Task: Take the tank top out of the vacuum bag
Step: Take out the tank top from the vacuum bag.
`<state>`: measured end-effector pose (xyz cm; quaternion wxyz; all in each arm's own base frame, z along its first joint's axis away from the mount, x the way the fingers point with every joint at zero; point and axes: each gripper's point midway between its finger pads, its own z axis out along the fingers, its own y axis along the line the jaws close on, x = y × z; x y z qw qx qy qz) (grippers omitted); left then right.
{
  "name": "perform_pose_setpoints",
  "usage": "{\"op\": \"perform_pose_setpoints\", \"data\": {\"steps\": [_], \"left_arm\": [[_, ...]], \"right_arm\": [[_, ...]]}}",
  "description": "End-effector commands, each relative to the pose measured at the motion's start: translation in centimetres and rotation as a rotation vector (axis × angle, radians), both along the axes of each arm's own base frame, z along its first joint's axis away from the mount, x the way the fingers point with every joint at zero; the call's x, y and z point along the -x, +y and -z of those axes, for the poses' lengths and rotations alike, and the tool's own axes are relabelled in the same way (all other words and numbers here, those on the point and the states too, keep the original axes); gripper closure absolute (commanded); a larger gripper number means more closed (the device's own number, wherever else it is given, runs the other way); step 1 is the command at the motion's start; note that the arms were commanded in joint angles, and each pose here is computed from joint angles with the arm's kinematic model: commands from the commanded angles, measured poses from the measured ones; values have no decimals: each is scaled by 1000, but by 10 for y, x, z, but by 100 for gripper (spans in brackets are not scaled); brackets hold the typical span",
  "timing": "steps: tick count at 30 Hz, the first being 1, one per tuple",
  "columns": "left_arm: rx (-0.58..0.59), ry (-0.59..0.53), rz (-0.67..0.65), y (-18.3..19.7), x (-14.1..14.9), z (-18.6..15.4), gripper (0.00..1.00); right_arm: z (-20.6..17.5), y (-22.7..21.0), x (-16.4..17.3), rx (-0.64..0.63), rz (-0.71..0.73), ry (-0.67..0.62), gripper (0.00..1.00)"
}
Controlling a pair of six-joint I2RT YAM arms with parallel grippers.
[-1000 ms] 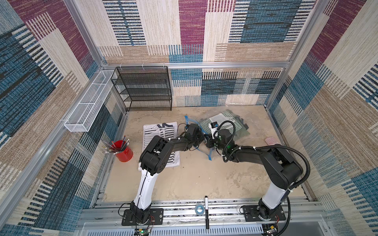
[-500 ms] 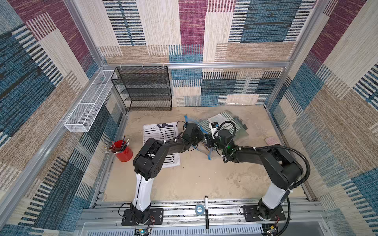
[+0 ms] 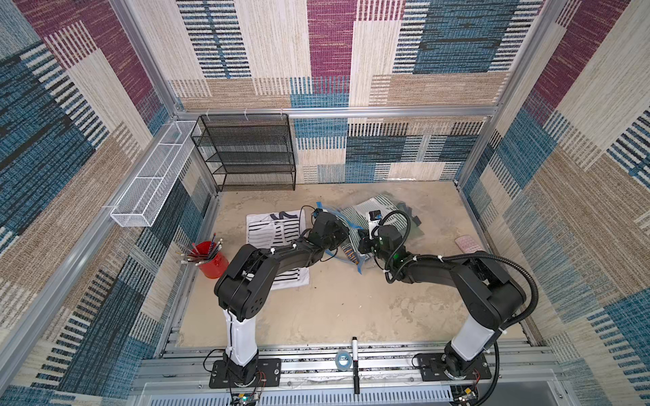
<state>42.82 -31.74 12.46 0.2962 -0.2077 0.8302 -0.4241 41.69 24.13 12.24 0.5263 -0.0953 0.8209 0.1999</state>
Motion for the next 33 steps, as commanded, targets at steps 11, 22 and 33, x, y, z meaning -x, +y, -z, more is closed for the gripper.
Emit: {"op": "perform_pose_setpoints", "data": {"steps": [11,22,33], "left_arm": [[-65,79,-26,67,77,19,100],[3,95,-39,65,74,32,71],[164,129,-74,53,62,46,65]], "right_arm": [[-3,-2,-6,6,25,-18,100],[-4,0,-6,7,10,-17,100],[-3,3,-6,7,-2,-9,100]]}}
